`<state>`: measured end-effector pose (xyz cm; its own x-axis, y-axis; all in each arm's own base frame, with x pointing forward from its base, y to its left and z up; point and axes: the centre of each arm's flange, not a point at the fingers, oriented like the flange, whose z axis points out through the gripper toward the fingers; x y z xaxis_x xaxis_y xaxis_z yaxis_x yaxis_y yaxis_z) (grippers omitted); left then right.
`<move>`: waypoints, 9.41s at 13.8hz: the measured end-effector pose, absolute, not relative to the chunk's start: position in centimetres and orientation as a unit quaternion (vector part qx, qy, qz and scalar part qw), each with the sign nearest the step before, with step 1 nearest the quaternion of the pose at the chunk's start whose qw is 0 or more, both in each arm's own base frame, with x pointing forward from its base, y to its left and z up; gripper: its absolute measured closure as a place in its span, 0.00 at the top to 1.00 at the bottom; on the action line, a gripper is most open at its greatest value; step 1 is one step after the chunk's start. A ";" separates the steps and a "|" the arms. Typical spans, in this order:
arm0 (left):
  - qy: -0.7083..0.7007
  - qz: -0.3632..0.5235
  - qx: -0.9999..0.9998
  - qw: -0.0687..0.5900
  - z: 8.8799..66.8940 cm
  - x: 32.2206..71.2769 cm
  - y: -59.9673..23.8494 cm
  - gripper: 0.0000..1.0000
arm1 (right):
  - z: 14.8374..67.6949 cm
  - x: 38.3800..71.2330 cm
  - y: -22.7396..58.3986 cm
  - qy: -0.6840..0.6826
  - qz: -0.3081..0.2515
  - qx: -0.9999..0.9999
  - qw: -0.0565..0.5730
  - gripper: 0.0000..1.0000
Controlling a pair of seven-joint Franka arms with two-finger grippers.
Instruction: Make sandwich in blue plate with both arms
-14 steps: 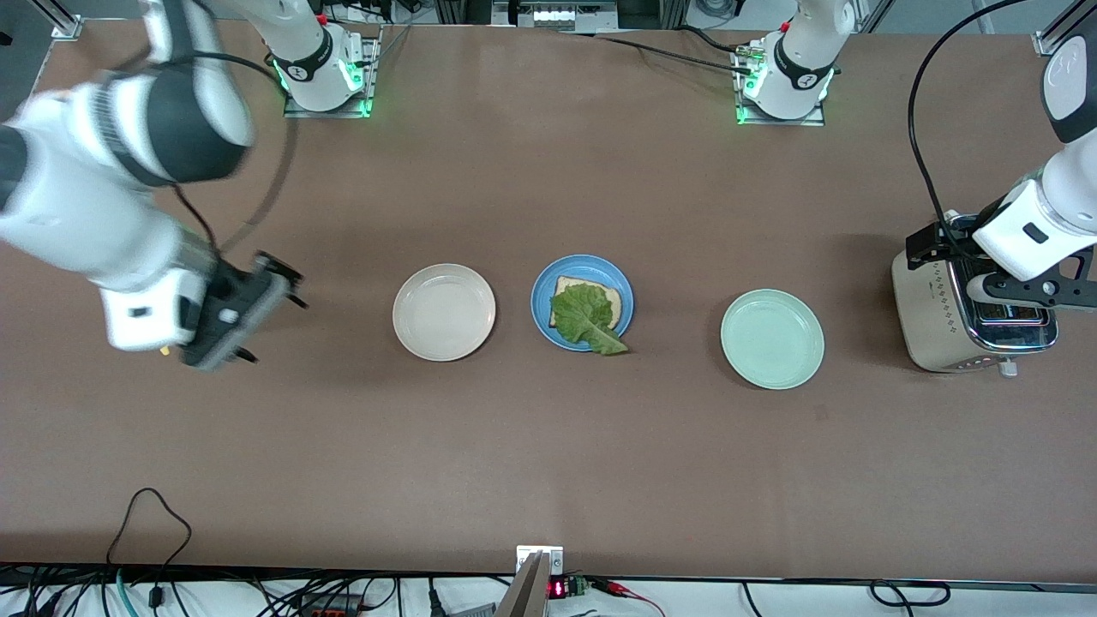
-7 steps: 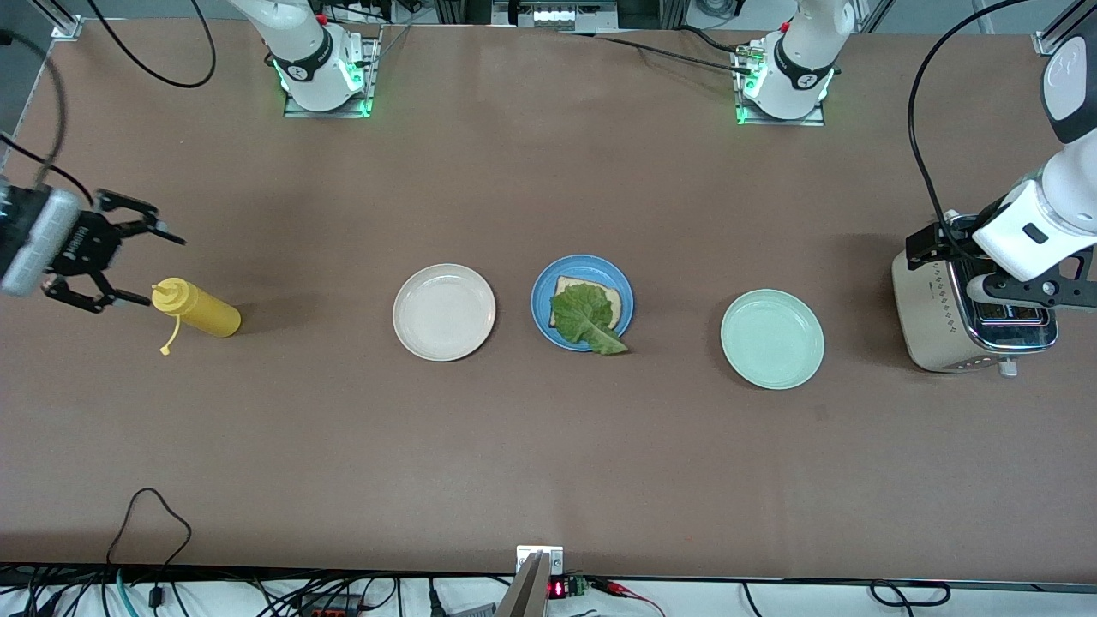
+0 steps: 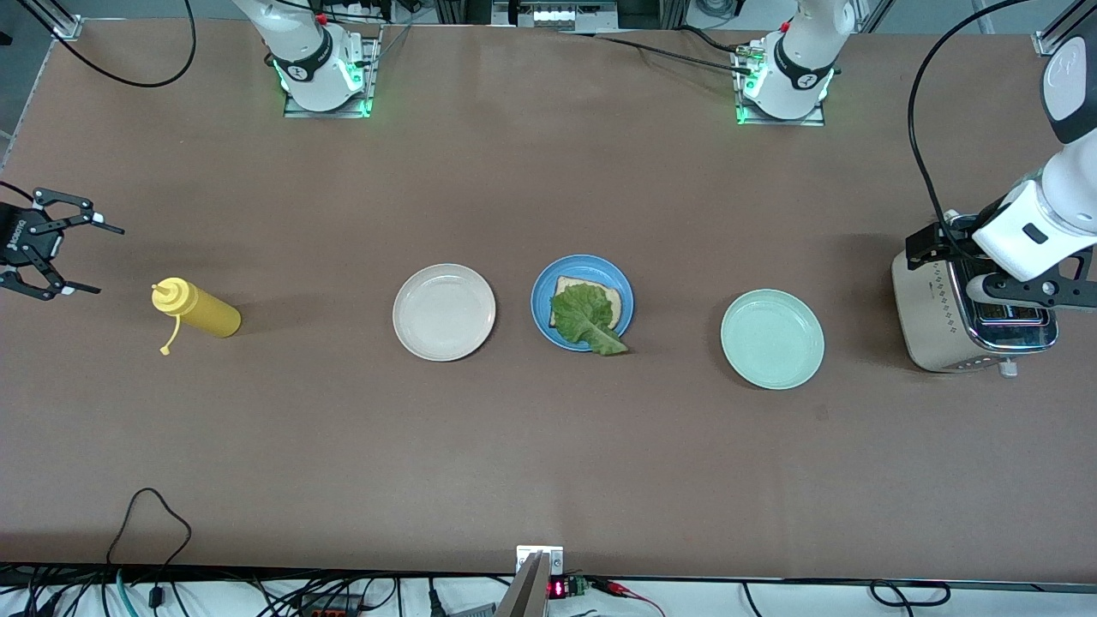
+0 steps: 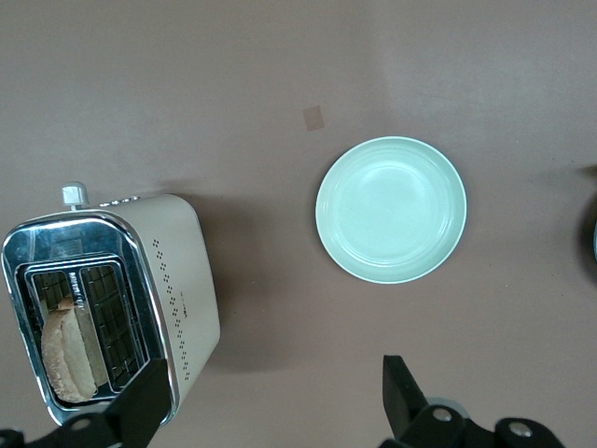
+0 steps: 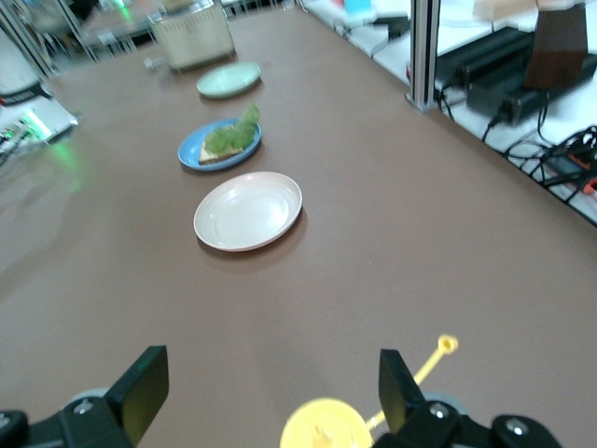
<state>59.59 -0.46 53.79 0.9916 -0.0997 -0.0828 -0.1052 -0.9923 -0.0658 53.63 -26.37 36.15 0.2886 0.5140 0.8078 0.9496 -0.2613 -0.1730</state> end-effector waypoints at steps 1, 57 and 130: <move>0.051 0.040 -0.997 0.035 53.8 59.6 -0.5 1.00 | 33.8 53.5 -27.6 -0.505 -0.340 -0.711 0.351 1.00; 0.051 0.044 -0.997 0.035 53.7 59.5 -0.5 1.00 | 30.5 70.8 27.3 -0.683 -0.209 -0.672 0.194 0.39; 0.134 0.086 -0.985 0.064 50.3 59.7 13.6 0.09 | 14.9 57.0 -30.8 -0.542 -0.428 -0.581 0.431 1.00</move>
<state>59.67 13.57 50.29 0.9491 -0.2531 -0.1875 -0.2752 -0.9559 -0.1029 57.02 -30.76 14.87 0.0458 0.2611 0.9642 0.9985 -0.0412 -0.0362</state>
